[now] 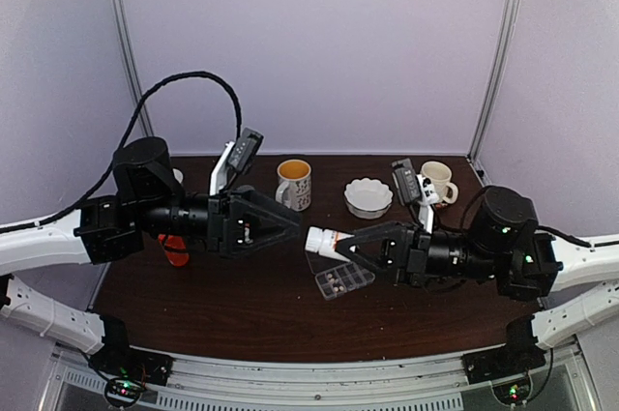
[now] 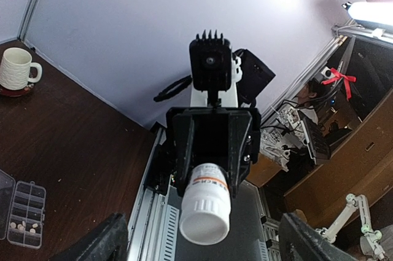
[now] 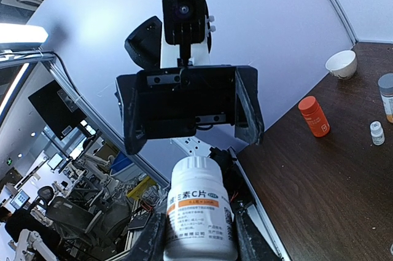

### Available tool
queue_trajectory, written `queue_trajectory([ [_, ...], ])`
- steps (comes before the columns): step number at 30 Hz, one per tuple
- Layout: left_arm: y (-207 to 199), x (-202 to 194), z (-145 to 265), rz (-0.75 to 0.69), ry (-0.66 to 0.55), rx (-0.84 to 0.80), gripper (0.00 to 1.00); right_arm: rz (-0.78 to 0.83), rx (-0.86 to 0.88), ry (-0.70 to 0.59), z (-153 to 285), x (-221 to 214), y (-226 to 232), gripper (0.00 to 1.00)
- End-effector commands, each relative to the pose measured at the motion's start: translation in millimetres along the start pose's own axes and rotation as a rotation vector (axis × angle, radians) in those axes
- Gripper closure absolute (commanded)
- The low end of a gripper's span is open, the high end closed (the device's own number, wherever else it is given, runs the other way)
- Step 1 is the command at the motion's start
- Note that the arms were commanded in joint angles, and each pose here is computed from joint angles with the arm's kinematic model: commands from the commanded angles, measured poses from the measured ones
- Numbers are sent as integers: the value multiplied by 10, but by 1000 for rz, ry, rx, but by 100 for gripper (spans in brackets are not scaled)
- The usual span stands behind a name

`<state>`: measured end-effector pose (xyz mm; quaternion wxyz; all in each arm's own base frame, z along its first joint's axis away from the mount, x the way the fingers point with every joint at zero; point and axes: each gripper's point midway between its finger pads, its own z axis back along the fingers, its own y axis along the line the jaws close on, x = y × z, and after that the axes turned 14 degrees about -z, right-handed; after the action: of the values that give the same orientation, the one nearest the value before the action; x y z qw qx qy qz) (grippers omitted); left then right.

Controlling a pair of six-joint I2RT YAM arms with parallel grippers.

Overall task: Sort the pills into containers
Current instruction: Unscrew the lid of the pill bottle from the pill bottle.

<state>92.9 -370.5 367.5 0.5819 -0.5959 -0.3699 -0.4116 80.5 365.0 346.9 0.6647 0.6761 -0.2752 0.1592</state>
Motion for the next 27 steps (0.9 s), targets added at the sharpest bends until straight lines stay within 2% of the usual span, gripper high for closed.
queue_trajectory([
  [1, -112, 48, 10, -11, -36, -54, 15, 30, 12, -38, -16, 123, 124, 84],
  [10, -171, 23, -26, -10, -6, -89, 28, 21, 6, -45, -61, 115, 83, 85],
  [14, -142, -51, -35, 2, 14, -82, 30, 20, -3, -51, -63, 112, 44, 85],
  [19, -126, -87, -48, 5, 23, -81, 23, 22, -7, -41, -95, 92, 33, 85],
  [22, -130, -104, -54, 6, 28, -82, 22, 19, -11, -39, -118, 87, 20, 85],
  [27, -132, -136, -73, 9, 38, -89, 34, 17, -12, -35, -129, 74, 10, 85],
])
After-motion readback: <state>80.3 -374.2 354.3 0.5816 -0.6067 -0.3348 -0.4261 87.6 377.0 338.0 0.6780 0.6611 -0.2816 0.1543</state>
